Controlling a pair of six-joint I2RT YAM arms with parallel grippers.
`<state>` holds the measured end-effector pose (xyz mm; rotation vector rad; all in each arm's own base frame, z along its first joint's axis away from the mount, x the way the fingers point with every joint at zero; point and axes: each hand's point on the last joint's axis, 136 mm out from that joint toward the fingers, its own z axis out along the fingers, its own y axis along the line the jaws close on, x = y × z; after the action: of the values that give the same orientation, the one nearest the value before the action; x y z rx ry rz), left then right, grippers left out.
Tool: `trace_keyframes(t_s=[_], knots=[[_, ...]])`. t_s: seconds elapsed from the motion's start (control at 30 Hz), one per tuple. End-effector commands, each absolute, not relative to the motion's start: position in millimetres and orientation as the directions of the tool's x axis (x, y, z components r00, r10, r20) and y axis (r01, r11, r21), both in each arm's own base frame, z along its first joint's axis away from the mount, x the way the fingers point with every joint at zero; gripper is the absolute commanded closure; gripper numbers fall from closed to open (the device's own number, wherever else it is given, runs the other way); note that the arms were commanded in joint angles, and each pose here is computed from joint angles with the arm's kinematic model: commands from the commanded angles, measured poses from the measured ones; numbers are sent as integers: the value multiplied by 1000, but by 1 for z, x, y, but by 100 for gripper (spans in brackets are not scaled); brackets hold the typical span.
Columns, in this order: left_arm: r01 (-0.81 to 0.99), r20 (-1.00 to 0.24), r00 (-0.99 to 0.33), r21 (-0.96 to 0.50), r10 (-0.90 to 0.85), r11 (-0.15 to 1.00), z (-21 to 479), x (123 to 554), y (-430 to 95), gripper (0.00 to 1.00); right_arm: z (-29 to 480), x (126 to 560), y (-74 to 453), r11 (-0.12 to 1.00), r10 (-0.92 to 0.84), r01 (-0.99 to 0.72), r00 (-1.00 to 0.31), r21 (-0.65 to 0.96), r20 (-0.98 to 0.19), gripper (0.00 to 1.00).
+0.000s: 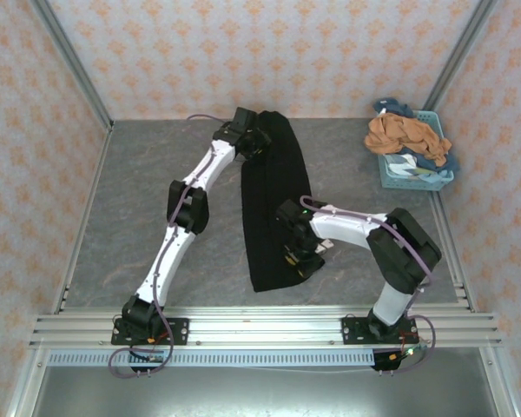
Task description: Fold and stack the t-shirts
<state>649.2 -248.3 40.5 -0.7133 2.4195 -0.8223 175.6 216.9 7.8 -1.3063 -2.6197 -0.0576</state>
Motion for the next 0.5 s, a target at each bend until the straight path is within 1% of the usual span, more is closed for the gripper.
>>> trace_keyframes(t_s=[0.0, 0.07, 0.13, 0.2, 0.3, 0.37, 0.47], knots=[[-373, -211, -782, -596, -587, 711, 8, 630, -249, 66, -37, 159, 242, 590, 787, 803, -548, -86, 284, 56], [-352, -269, -788, -541, -553, 764, 23, 626, -237, 62, -36, 158, 246, 584, 785, 808, -537, -80, 310, 56], [-361, -304, -781, -493, -546, 792, 38, 623, -218, 59, -32, 162, 251, 587, 776, 807, -539, -62, 329, 56], [-382, -344, -766, -436, -543, 815, 60, 619, -192, 56, -20, 168, 254, 613, 753, 788, -565, -48, 337, 54], [-392, -432, -735, -358, -522, 848, 110, 609, -161, 50, 4, 179, 250, 643, 732, 766, -604, -25, 314, 49], [-384, -467, -725, -334, -505, 861, 137, 598, -153, 47, 21, 186, 241, 649, 729, 761, -619, -8, 291, 46], [-392, -458, -733, -321, -503, 862, 157, 569, -145, 45, 44, 200, 222, 656, 726, 754, -641, 28, 248, 43]])
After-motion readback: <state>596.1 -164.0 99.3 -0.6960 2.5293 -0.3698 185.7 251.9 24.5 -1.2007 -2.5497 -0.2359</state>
